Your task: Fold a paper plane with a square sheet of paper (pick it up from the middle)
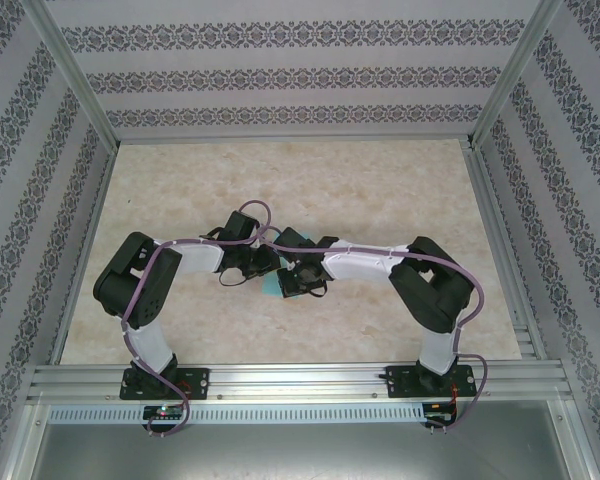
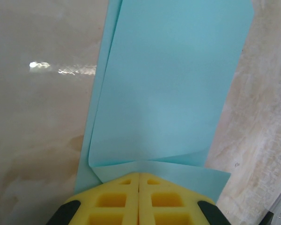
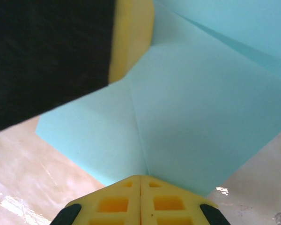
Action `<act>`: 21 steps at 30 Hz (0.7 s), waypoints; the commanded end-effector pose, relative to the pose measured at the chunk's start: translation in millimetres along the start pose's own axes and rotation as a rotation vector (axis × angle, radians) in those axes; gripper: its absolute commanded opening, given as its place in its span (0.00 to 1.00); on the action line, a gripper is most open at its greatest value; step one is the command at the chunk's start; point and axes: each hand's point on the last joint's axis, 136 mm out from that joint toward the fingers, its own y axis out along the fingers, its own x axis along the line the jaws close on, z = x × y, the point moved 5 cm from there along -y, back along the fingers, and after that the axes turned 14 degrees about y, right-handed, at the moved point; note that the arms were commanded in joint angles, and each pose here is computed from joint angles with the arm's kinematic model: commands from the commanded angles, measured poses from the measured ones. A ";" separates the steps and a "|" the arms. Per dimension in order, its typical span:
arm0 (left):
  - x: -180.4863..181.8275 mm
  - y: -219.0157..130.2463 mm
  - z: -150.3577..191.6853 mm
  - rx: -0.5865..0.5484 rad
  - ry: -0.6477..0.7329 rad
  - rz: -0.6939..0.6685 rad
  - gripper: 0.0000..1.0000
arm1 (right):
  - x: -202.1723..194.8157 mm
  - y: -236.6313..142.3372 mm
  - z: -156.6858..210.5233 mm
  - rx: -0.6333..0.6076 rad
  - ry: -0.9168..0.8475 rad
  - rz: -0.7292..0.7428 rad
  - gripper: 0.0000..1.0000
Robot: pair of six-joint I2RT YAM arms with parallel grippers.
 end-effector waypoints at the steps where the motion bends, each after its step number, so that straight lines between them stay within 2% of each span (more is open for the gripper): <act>1: 36.2 12.8 29.2 0.077 -0.065 -0.173 0.08 | 0.9 0.6 0.3 -0.004 -0.015 0.024 0.07; 21: 39.8 11.8 28.8 0.080 -0.064 -0.209 0.08 | -15.1 -0.1 5.5 0.037 -0.059 0.091 0.07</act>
